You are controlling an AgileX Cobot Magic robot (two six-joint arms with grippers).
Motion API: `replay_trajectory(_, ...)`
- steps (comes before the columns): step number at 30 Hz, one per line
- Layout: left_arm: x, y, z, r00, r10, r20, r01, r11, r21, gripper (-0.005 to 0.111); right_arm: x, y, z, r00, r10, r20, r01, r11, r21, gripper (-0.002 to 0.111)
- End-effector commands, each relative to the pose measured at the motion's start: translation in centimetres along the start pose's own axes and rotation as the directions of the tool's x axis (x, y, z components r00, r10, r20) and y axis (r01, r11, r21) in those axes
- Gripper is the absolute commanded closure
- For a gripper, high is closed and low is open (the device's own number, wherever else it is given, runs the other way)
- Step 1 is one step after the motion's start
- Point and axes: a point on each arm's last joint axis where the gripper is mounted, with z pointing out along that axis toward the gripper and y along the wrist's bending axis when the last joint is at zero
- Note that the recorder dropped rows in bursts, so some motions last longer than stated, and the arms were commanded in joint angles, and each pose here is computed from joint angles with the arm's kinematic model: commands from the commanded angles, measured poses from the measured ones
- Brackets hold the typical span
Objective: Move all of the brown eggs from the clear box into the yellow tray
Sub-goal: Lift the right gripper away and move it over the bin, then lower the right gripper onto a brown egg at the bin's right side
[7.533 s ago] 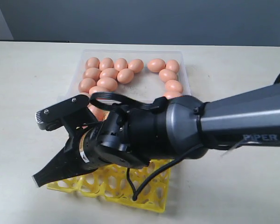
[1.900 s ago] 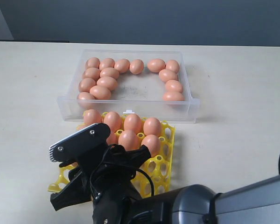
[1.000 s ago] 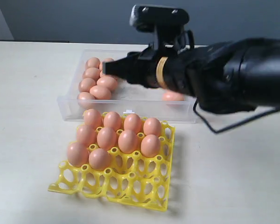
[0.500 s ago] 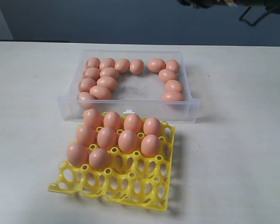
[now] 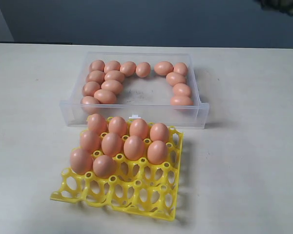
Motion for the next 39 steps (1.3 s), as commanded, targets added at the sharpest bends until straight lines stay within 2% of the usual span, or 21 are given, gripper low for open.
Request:
replay_trajectory(1,0.0,0.0,0.0,1.000,-0.001,0.009,0.001,1.000,-0.005,0.106,5.9,1.2,3.5,0.852,-0.227,-0.472,0.054,0.934,-0.352,0.108)
replay_trajectory(3,0.0,0.0,0.0,1.000,-0.001,0.009,0.001,1.000,-0.005,0.106,7.0,3.1,3.3,0.812,-0.318,-0.489,-0.017,0.825,-0.565,0.102)
replay_trajectory(4,0.0,0.0,0.0,1.000,-0.001,0.009,0.001,1.000,-0.005,0.106,7.0,3.9,3.0,0.821,-0.336,-0.463,-0.055,0.760,-0.648,0.097)
replay_trajectory(7,0.0,0.0,0.0,1.000,-0.001,0.009,0.001,1.000,-0.005,0.106,6.2,6.3,1.9,0.887,-0.315,-0.338,-0.089,0.601,-0.794,0.079)
replay_trajectory(9,0.0,0.0,0.0,1.000,-0.001,0.009,0.001,1.000,-0.005,0.106,5.4,7.4,1.7,0.938,-0.263,-0.227,-0.045,0.557,-0.829,0.068)
replay_trajectory(13,0.0,0.0,0.0,1.000,-0.001,0.009,0.001,1.000,-0.005,0.106,5.1,9.7,2.2,0.975,-0.219,-0.037,0.109,0.618,-0.779,0.047)
replay_trajectory(15,0.0,0.0,0.0,1.000,-0.001,0.009,0.001,1.000,-0.005,0.106,5.9,11.0,2.6,0.967,-0.253,0.027,0.186,0.630,-0.754,0.043)
replay_trajectory(21,0.0,0.0,0.0,1.000,-0.001,0.009,0.001,1.000,-0.005,0.106,10.4,14.9,4.1,0.904,-0.420,0.072,0.333,0.592,-0.734,0.043)
replay_trajectory(24,0.0,0.0,0.0,1.000,-0.001,0.009,0.001,1.000,-0.005,0.106,11.5,15.6,5.2,0.909,-0.415,0.035,0.306,0.609,-0.732,0.043)
replay_trajectory(26,0.0,0.0,0.0,1.000,-0.001,0.009,0.001,1.000,-0.005,0.106,11.6,15.8,5.8,0.919,-0.394,0.018,0.283,0.627,-0.726,0.043)
replay_trajectory(33,0.0,0.0,0.0,1.000,-0.001,0.009,0.001,1.000,-0.005,0.106,9.4,17.0,6.5,0.909,-0.406,0.098,0.354,0.624,-0.697,0.043)
replay_trajectory(36,0.0,0.0,0.0,1.000,-0.001,0.009,0.001,1.000,-0.005,0.106,8.4,16.9,6.3,0.878,-0.472,0.079,0.395,0.619,-0.679,0.043)
replay_trajectory(39,0.0,0.0,0.0,1.000,-0.001,0.009,0.001,1.000,-0.005,0.106,7.9,15.9,6.4,0.838,-0.546,-0.014,0.413,0.649,-0.639,0.043)
